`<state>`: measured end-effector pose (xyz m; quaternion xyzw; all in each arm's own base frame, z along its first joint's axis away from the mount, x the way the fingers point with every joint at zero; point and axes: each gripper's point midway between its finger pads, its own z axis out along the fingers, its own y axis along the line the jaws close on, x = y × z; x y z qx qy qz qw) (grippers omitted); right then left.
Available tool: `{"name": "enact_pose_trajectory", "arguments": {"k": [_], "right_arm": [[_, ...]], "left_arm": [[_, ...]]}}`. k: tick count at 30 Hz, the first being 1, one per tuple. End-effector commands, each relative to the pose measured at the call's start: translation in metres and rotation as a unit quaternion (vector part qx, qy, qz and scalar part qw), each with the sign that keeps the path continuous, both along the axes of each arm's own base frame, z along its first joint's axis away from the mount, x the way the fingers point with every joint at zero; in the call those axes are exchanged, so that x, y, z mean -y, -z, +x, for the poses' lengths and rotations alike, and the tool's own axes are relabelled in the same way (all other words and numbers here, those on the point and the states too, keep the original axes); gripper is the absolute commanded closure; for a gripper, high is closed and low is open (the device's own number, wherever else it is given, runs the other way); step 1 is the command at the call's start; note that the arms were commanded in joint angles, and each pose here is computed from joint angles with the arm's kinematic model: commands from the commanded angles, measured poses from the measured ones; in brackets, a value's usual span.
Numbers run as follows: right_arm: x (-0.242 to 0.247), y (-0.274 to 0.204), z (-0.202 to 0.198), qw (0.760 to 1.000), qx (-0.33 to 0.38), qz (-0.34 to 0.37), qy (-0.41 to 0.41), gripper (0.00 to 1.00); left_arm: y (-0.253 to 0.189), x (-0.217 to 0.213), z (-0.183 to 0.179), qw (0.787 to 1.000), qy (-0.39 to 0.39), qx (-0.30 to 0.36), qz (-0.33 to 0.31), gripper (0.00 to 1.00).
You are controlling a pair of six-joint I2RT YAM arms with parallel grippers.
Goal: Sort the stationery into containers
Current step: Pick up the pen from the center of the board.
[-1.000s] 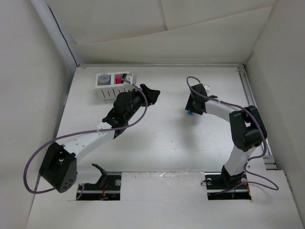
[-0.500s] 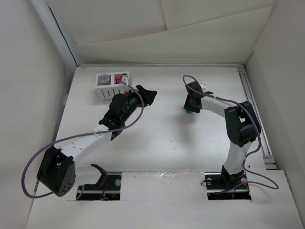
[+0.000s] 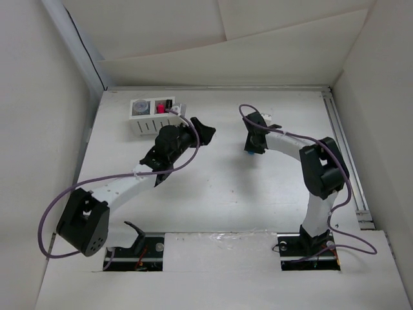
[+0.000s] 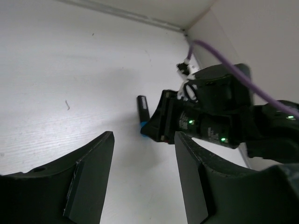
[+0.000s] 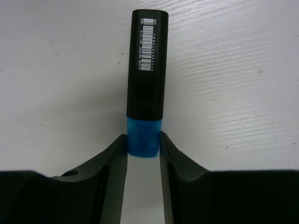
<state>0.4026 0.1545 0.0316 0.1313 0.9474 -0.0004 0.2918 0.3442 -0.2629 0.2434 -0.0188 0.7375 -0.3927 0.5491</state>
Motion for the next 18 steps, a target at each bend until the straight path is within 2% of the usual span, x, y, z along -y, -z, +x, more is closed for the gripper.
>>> {"name": "enact_pose_trajectory", "arguments": {"k": [1, 4, 7, 11, 14, 18], "right_arm": [[-0.006, -0.012, 0.012, 1.0, 0.024, 0.006, 0.003, 0.73], [-0.01, -0.004, 0.007, 1.0, 0.016, 0.018, -0.005, 0.81], [-0.015, -0.012, 0.003, 0.999, 0.032, 0.029, -0.023, 0.84], [-0.032, -0.041, -0.007, 0.994, 0.073, 0.059, -0.06, 0.84], [-0.037, -0.068, -0.016, 0.987, 0.103, 0.086, -0.09, 0.84], [-0.051, -0.088, -0.032, 0.978, 0.117, 0.107, -0.136, 0.83]], "left_arm": [[0.005, 0.005, 0.008, 1.0, 0.001, -0.008, 0.016, 0.49], [0.01, 0.002, 0.012, 1.0, -0.004, -0.013, 0.018, 0.49], [0.014, 0.001, 0.011, 1.0, -0.004, -0.017, 0.021, 0.46], [0.037, 0.002, 0.013, 0.998, 0.024, -0.052, 0.023, 0.44], [0.039, -0.005, 0.02, 0.997, 0.037, -0.061, -0.005, 0.44], [0.051, 0.0, 0.017, 0.994, 0.07, -0.083, -0.015, 0.44]]}}
